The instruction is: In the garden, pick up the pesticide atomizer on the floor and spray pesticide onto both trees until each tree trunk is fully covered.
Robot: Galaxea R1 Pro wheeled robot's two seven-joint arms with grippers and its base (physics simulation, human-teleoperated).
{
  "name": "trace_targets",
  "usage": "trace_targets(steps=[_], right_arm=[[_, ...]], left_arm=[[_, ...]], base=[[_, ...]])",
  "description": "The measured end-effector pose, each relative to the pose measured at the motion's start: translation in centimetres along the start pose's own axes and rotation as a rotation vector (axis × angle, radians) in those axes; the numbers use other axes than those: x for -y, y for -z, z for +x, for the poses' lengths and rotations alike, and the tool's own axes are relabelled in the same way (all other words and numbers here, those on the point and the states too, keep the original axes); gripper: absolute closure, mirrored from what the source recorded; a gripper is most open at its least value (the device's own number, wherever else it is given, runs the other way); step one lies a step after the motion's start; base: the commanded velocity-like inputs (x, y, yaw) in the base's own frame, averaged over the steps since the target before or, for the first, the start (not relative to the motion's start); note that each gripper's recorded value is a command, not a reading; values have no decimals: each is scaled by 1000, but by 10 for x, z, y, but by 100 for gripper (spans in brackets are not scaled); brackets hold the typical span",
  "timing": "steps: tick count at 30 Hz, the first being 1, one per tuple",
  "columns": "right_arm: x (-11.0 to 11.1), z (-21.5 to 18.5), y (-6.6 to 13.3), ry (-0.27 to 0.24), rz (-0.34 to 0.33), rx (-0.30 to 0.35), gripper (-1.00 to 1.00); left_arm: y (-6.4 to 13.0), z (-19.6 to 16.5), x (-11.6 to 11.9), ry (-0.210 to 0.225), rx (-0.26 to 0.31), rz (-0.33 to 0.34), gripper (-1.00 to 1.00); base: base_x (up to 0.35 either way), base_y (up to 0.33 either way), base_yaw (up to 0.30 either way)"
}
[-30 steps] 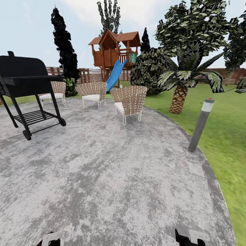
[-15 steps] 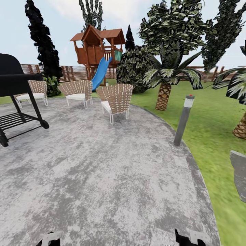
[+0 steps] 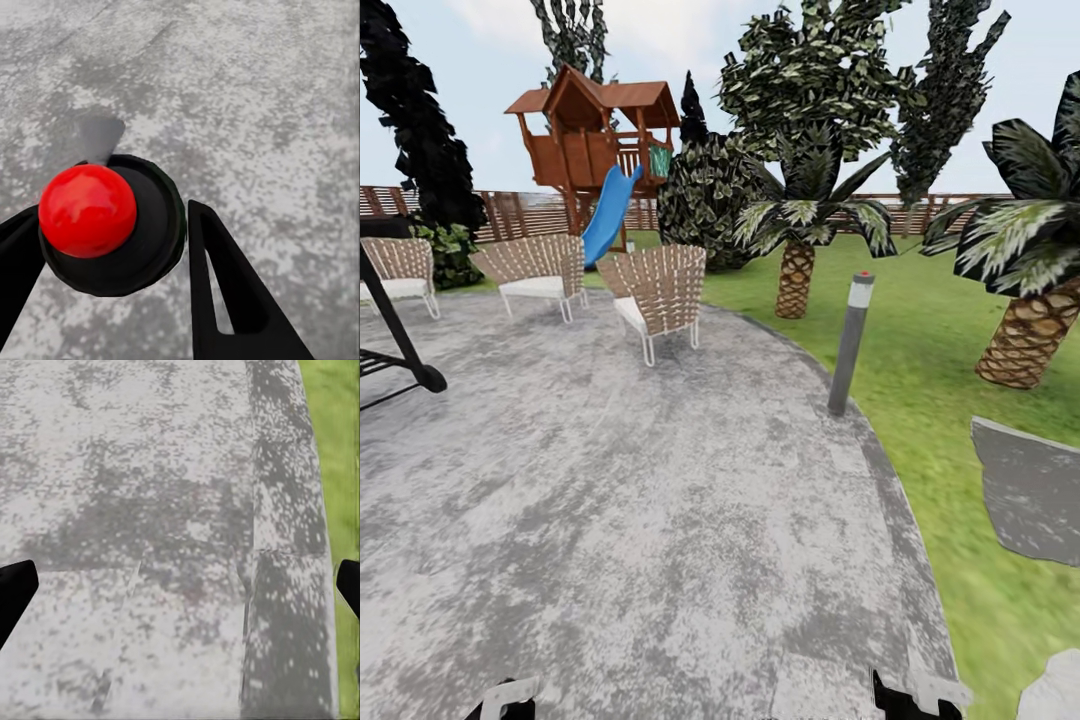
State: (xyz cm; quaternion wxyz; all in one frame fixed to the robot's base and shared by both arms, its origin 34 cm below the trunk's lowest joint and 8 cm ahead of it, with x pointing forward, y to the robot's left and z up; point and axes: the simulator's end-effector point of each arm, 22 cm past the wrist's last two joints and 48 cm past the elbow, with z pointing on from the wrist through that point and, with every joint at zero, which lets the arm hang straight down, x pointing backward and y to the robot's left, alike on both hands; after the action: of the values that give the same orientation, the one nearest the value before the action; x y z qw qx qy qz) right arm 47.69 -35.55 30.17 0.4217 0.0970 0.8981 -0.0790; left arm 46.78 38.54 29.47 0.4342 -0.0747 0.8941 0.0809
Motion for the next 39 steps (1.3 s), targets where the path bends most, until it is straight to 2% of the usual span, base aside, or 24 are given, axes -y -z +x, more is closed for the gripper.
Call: trace_targets(steps=[6,17,39], right_arm=[[0,0,0,0,-1,0,-100],[0,0,0,0,0,1,-100],[0,1,0,0,0,-1,-100]], left_arm=[[0,-1,0,-1,2,2,100],[1,0,1,-3,0,2,100],[1,2,3,-2,-3,2,100]], base=[[78,-6,-269],[282,-109,-295],[186,-223,-300]])
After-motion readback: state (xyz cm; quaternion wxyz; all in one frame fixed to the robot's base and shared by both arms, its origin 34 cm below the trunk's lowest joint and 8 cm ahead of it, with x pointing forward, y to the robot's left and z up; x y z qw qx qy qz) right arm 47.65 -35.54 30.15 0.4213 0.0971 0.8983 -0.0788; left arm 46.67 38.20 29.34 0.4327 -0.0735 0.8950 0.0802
